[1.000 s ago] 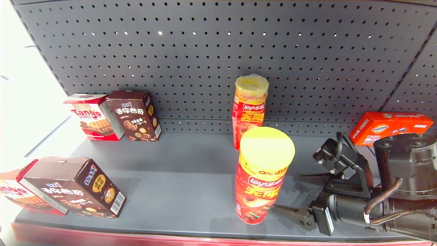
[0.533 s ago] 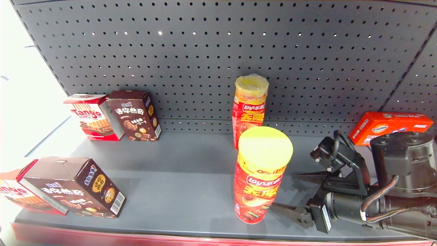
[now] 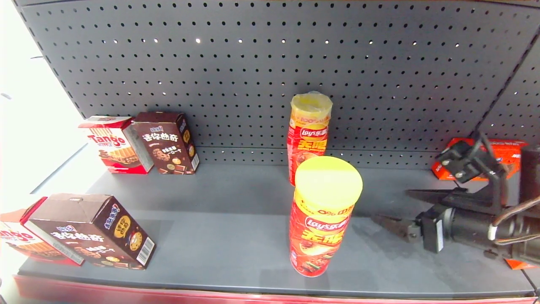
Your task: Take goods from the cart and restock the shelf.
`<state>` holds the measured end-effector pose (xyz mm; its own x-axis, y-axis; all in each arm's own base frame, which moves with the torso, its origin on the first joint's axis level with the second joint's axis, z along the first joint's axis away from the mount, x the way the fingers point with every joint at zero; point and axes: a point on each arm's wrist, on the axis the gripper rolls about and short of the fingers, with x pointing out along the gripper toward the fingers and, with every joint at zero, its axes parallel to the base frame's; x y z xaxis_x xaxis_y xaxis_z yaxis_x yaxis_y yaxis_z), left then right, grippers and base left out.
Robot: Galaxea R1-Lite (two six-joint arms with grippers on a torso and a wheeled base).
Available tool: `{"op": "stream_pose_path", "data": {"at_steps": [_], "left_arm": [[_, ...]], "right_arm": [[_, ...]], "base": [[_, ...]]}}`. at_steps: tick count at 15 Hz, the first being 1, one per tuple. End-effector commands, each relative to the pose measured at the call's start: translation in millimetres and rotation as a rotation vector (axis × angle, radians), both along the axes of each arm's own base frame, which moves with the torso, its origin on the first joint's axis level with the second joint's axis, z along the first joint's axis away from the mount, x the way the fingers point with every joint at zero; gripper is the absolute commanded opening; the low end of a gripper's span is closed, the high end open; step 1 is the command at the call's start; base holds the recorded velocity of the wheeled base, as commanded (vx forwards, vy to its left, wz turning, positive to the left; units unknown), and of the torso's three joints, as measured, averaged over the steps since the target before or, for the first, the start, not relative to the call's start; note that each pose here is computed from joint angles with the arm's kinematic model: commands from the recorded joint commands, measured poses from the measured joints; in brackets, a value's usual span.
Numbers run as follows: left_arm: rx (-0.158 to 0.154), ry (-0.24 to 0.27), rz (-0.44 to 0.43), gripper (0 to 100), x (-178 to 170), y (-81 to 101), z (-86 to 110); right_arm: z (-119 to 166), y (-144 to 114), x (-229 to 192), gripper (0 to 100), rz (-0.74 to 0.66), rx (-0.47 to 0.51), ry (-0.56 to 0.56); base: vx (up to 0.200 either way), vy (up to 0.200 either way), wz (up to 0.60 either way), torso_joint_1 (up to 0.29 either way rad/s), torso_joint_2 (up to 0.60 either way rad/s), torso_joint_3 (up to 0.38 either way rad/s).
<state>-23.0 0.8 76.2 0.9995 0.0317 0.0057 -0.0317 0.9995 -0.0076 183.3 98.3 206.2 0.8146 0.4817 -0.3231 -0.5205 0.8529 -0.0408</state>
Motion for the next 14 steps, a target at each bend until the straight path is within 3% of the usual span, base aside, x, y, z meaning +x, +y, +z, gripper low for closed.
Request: {"op": "stream_pose_path", "data": {"at_steps": [1, 3, 6, 11, 12, 13, 14], "left_arm": [[0.000, 0.001, 0.001, 100, 0, 0.0, 0.0], [0.000, 0.003, 0.001, 100, 0, 0.0, -0.4], [0.001, 0.001, -0.001, 100, 0, 0.0, 0.0], [0.001, 0.003, 0.001, 100, 0, 0.0, -0.4], [0.003, 0.003, 0.001, 100, 0, 0.0, -0.4], [0.003, 0.001, 0.002, 100, 0, 0.0, -0.3], [0.004, 0.001, -0.001, 100, 0, 0.0, 0.0]], "right_arm": [[33, -57, -39, 100, -0.209, 0.080, -0.191], [30, -85, -87, 100, -0.359, 0.109, -0.299], [-14, -96, -152, 100, -0.446, 0.110, -0.401], [-75, -98, -214, 100, -0.504, 0.090, -0.352], [-114, -98, -216, 100, -0.518, 0.074, -0.299], [-123, -98, -208, 100, -0.521, 0.090, -0.359], [-129, -98, -206, 100, -0.517, 0.085, -0.339]], "base": [[0.000, 0.000, 0.00, 0.000, 0.00, 0.000], [0.000, 0.000, 0.00, 0.000, 0.00, 0.000], [0.000, 0.000, 0.00, 0.000, 0.00, 0.000], [0.000, 0.000, 0.00, 0.000, 0.00, 0.000], [0.000, 0.000, 0.00, 0.000, 0.00, 0.000], [0.000, 0.000, 0.00, 0.000, 0.00, 0.000], [0.000, 0.000, 0.00, 0.000, 0.00, 0.000]]}}
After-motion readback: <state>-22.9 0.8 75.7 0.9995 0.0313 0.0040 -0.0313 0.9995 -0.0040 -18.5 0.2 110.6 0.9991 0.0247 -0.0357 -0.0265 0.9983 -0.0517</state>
